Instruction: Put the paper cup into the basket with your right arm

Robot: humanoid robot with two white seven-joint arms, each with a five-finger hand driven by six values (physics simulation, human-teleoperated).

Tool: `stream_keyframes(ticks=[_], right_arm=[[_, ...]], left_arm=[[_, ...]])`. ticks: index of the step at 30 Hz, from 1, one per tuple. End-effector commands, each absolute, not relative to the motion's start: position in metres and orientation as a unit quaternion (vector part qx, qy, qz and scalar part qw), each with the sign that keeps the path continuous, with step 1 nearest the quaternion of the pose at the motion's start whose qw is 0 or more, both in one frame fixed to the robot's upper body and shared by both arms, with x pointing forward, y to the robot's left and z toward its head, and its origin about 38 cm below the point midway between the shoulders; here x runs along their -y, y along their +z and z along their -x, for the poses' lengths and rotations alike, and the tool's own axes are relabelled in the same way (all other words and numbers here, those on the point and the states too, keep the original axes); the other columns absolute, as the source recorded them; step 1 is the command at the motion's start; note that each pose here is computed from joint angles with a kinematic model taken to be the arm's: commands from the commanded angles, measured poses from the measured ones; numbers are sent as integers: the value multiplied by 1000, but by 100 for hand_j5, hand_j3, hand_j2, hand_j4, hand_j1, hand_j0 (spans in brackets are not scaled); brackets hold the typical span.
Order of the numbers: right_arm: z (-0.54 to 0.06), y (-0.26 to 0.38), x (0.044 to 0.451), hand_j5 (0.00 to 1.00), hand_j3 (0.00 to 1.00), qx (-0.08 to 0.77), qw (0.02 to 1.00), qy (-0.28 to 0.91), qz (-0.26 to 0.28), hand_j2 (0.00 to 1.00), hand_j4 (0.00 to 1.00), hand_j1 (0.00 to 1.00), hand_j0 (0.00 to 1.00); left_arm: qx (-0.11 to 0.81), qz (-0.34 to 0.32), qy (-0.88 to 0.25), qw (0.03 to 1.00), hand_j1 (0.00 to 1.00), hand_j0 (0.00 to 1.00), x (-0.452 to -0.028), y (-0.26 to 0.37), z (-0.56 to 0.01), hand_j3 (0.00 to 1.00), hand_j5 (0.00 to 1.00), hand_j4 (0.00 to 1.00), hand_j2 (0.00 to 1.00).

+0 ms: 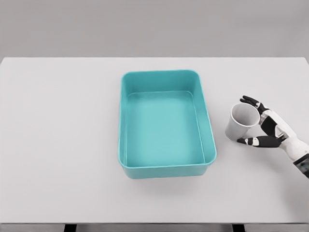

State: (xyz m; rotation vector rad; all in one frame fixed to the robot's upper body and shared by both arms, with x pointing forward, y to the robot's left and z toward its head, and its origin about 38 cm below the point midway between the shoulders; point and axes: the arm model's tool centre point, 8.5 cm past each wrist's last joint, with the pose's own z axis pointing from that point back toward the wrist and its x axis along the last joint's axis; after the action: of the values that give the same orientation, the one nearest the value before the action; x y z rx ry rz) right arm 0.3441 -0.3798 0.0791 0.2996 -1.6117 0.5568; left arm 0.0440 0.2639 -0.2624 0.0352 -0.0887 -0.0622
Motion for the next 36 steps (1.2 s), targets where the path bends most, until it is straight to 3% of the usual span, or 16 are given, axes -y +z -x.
stream_keyframes(ticks=[1, 25, 26, 28, 36], right_arm=[[-344, 79, 379, 100, 100, 709, 648, 244, -135, 100, 100, 100, 100], [-354, 72, 371, 100, 100, 704, 653, 242, -142, 100, 100, 100, 100], [-354, 72, 369, 88, 88, 703, 653, 245, -142, 88, 88, 88, 88], [-354, 73, 369, 78, 78, 703, 652, 246, -142, 78, 78, 78, 78], [-354, 79, 373, 63, 63, 704, 649, 255, -136, 63, 63, 63, 63]], left_arm=[[45, -18, -31, 998, 100, 100, -264, -262, -44, 100, 100, 100, 100], [44, -18, -31, 998, 100, 100, -264, -262, -44, 100, 100, 100, 100], [45, -17, -31, 998, 100, 100, -264, -262, -44, 100, 100, 100, 100], [45, -17, -31, 998, 100, 100, -264, -262, -44, 100, 100, 100, 100], [45, -17, -31, 998, 100, 100, -264, -262, -44, 100, 100, 100, 100]])
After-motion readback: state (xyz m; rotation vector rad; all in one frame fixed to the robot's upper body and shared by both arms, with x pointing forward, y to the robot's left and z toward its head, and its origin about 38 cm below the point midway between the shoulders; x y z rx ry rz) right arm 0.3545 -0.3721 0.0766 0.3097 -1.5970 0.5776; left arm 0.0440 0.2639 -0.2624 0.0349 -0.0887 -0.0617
